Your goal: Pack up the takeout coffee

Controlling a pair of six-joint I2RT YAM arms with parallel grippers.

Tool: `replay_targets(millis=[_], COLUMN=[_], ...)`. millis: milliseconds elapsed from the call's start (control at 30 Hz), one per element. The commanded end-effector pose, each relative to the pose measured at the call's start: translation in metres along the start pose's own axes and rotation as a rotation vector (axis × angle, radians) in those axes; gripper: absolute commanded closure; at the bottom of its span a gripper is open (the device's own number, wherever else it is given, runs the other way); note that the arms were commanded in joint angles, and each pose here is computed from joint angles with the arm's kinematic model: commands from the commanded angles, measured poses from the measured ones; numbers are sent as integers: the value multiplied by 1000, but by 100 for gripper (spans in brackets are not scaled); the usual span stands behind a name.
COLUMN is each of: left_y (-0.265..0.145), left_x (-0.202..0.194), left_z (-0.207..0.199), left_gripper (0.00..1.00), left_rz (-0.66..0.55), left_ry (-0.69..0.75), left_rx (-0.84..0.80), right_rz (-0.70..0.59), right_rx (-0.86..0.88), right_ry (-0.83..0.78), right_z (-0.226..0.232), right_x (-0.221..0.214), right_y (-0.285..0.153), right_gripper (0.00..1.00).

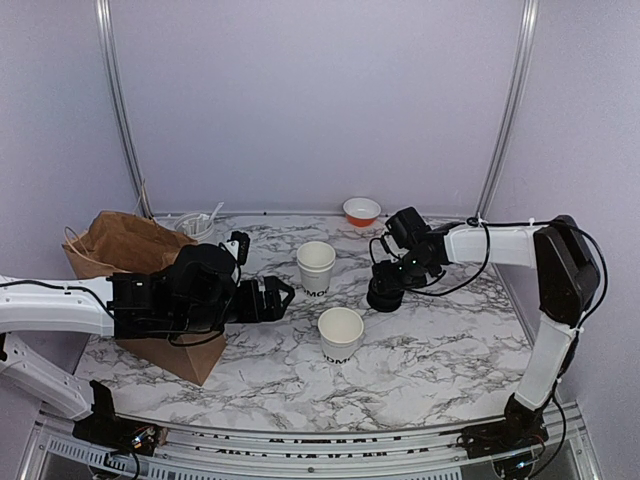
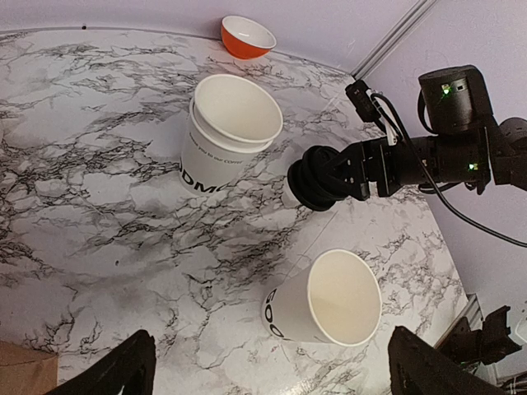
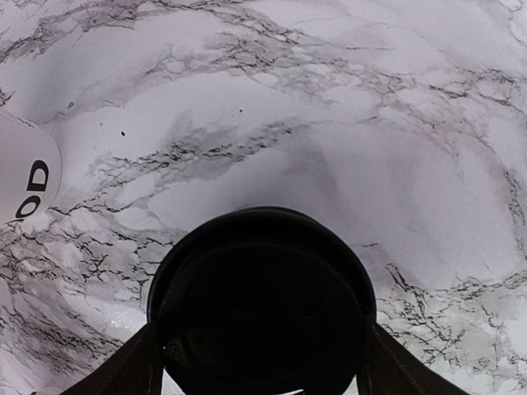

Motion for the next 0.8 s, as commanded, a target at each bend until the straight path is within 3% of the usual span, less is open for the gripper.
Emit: replay_targets(millis=[0, 300, 767], left_y=[-1, 2, 16], left_x=[6, 3, -2], left_z=[-5, -3, -3], left_gripper=[1, 1, 1], left_rz=[-17, -13, -17], left_ry=[-5, -16, -56], left_rx=[-16, -16, -40], right_rz=[-18, -44, -12], right_rx=[25, 95, 232], right_ry=[-1, -44, -271], right_z=[10, 28, 110], right_x=[8, 5, -67], right_y=[-6, -49, -135], right_gripper=[24, 25, 25])
Point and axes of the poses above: each gripper's point midway between its finger pads, its own y axis out along the fingers, its own z axis along the line the jaws close on, x = y × z, the point moved 1 cm from there along -y, back along the fingers, and after that the axes turned 13 degrees about y, right-handed, at the moved point
